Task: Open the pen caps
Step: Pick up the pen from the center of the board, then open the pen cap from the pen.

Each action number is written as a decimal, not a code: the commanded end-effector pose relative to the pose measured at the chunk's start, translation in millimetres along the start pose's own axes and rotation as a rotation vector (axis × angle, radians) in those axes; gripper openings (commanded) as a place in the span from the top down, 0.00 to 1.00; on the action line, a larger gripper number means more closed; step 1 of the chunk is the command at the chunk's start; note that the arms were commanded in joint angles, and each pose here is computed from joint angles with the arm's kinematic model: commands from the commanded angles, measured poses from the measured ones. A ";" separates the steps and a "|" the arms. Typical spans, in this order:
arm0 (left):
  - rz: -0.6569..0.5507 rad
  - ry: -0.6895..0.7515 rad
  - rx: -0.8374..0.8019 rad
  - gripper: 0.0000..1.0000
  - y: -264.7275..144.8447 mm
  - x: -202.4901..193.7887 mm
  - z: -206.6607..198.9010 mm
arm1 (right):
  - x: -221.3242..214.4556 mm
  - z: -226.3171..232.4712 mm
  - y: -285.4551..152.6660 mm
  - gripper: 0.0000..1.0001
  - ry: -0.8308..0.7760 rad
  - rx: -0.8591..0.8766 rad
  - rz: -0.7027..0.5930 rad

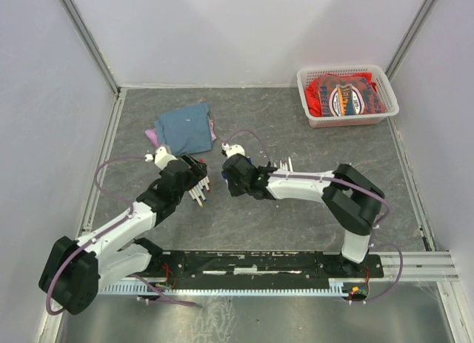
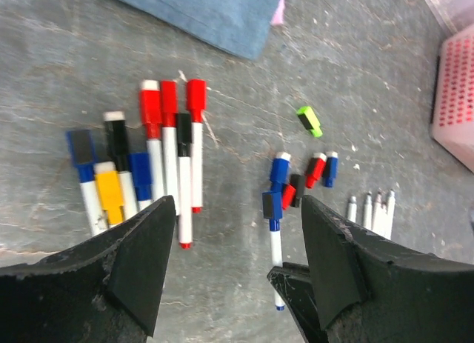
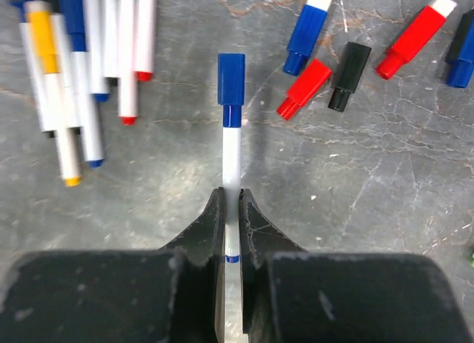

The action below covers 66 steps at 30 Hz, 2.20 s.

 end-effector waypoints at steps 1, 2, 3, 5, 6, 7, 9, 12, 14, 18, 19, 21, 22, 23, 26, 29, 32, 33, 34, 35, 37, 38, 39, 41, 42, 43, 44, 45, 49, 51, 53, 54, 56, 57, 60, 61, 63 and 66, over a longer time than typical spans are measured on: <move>0.047 -0.046 -0.162 0.25 -2.1 10.0 -39.7 | 27.6 13.1 -32.8 0.99 0.068 0.141 -0.154; 0.066 -0.043 -0.172 0.25 -1.2 8.4 -41.7 | 27.8 13.7 -36.8 0.99 0.073 0.157 -0.163; 0.084 -0.039 -0.184 0.25 -0.6 7.6 -44.2 | 26.4 13.4 -39.7 0.99 0.075 0.169 -0.166; 0.129 -0.032 -0.207 0.25 1.7 4.2 -48.1 | 26.0 13.4 -45.1 0.99 0.086 0.189 -0.182; 0.151 -0.028 -0.215 0.25 3.5 2.4 -49.8 | 26.0 13.3 -47.9 0.99 0.095 0.201 -0.191; 0.177 -0.025 -0.221 0.25 4.9 0.0 -50.8 | 25.7 13.6 -50.8 0.99 0.101 0.212 -0.199; 0.237 -0.024 -0.242 0.25 7.8 -5.1 -53.2 | 26.8 13.2 -58.3 0.99 0.117 0.233 -0.221; 0.292 -0.027 -0.245 0.26 13.2 -10.5 -52.7 | 26.3 12.0 -65.5 0.99 0.130 0.250 -0.241; 0.307 -0.033 -0.244 0.26 14.8 -12.0 -51.7 | 26.6 12.0 -69.7 0.99 0.137 0.263 -0.252; 0.312 -0.057 -0.262 0.26 15.8 -13.0 -51.9 | 28.2 13.7 -77.3 0.99 0.147 0.301 -0.271; 0.319 -0.066 -0.272 0.27 15.9 -13.8 -53.0 | 27.6 14.1 -78.1 0.99 0.150 0.309 -0.272; 0.339 -0.085 -0.290 0.27 16.9 -15.9 -56.0 | 28.0 14.8 -80.2 0.99 0.155 0.326 -0.281; 0.350 -0.094 -0.297 0.28 17.1 -16.8 -57.4 | 28.2 15.2 -81.2 0.99 0.158 0.333 -0.285; 0.359 -0.101 -0.302 0.29 17.8 -17.9 -58.3 | 28.1 15.7 -82.3 0.99 0.160 0.341 -0.288; 0.382 -0.111 -0.329 0.34 18.2 -20.2 -61.2 | 28.2 16.4 -84.2 0.99 0.165 0.357 -0.298; 0.396 -0.115 -0.336 0.36 17.6 -21.5 -61.6 | 28.9 17.6 -84.7 0.99 0.162 0.369 -0.298; 0.392 -0.121 -0.339 0.38 15.9 -21.1 -60.4 | 29.1 17.9 -85.8 0.99 0.164 0.377 -0.304; 0.391 -0.122 -0.343 0.39 15.1 -20.8 -60.5 | 28.7 17.5 -86.3 0.99 0.167 0.378 -0.306; 0.389 -0.122 -0.346 0.40 14.3 -20.3 -60.5 | 27.6 17.4 -86.6 0.99 0.167 0.379 -0.306; 0.390 -0.123 -0.349 0.41 13.5 -19.9 -61.0 | 28.2 17.2 -87.3 0.99 0.166 0.380 -0.308; 0.391 -0.122 -0.355 0.43 12.4 -19.6 -61.5 | 28.5 17.8 -88.2 0.99 0.167 0.384 -0.310; 0.392 -0.123 -0.358 0.44 11.9 -19.2 -61.9 | 28.9 17.9 -88.7 0.99 0.166 0.386 -0.310; 0.391 -0.123 -0.360 0.46 11.5 -18.9 -62.2 | 29.2 17.9 -88.8 0.99 0.166 0.388 -0.310; 0.390 -0.123 -0.364 0.48 10.6 -18.3 -62.7 | 28.7 18.5 -89.0 0.99 0.166 0.393 -0.310; 0.390 -0.122 -0.363 0.50 10.5 -18.7 -62.3 | 29.2 18.6 -89.2 0.99 0.167 0.396 -0.311; 0.389 -0.123 -0.364 0.52 10.5 -17.9 -62.3 | 29.0 18.6 -89.2 0.99 0.168 0.397 -0.310; 0.389 -0.123 -0.365 0.53 10.2 -18.0 -62.3 | 28.0 18.7 -88.9 0.99 0.166 0.398 -0.308; 0.390 -0.122 -0.365 0.54 10.0 -18.4 -61.7 | 27.7 18.8 -88.8 0.99 0.168 0.399 -0.307; 0.392 -0.121 -0.377 0.64 9.1 -17.9 -61.8 | 27.9 17.4 -88.6 0.99 0.171 0.396 -0.310; 0.392 -0.121 -0.376 0.71 9.0 -17.9 -60.6 | 28.3 17.0 -89.1 0.99 0.173 0.396 -0.311; 0.392 -0.120 -0.382 0.79 8.2 -17.2 -60.7 | 28.1 16.2 -89.0 0.99 0.173 0.394 -0.310; 0.392 -0.119 -0.385 0.86 7.7 -17.4 -60.1 | 28.6 15.8 -89.5 0.99 0.173 0.392 -0.311; 0.392 -0.119 -0.387 0.96 7.7 -17.4 -59.5 | 28.5 14.6 -89.6 0.99 0.175 0.385 -0.311; 0.397 -0.119 -0.394 0.97 7.5 -18.0 -59.8 | 28.5 13.9 -89.5 0.99 0.176 0.383 -0.310; 0.400 -0.118 -0.402 0.97 6.3 -17.9 -60.1 | 28.2 13.2 -90.9 0.99 0.173 0.379 -0.311; 0.396 -0.119 -0.403 0.97 5.7 -17.3 -59.9 | 28.9 13.1 -91.8 0.99 0.171 0.379 -0.313; 0.386 -0.121 -0.413 0.97 3.7 -15.0 -61.3 | 28.4 11.7 -92.8 0.86 0.169 0.377 -0.320; 0.379 -0.120 -0.423 0.97 2.3 -13.0 -63.7 | 29.6 10.5 -95.2 0.65 0.178 0.375 -0.337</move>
Point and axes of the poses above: each gripper's point midway between its finger pads, its own y axis out along the fingers, its own z axis along the line the jaws close on, x = y × z, the point moved 8 cm from there along -y, back along the fingers, and after that the axes turned 6 degrees about -y, right-handed, at the moved point
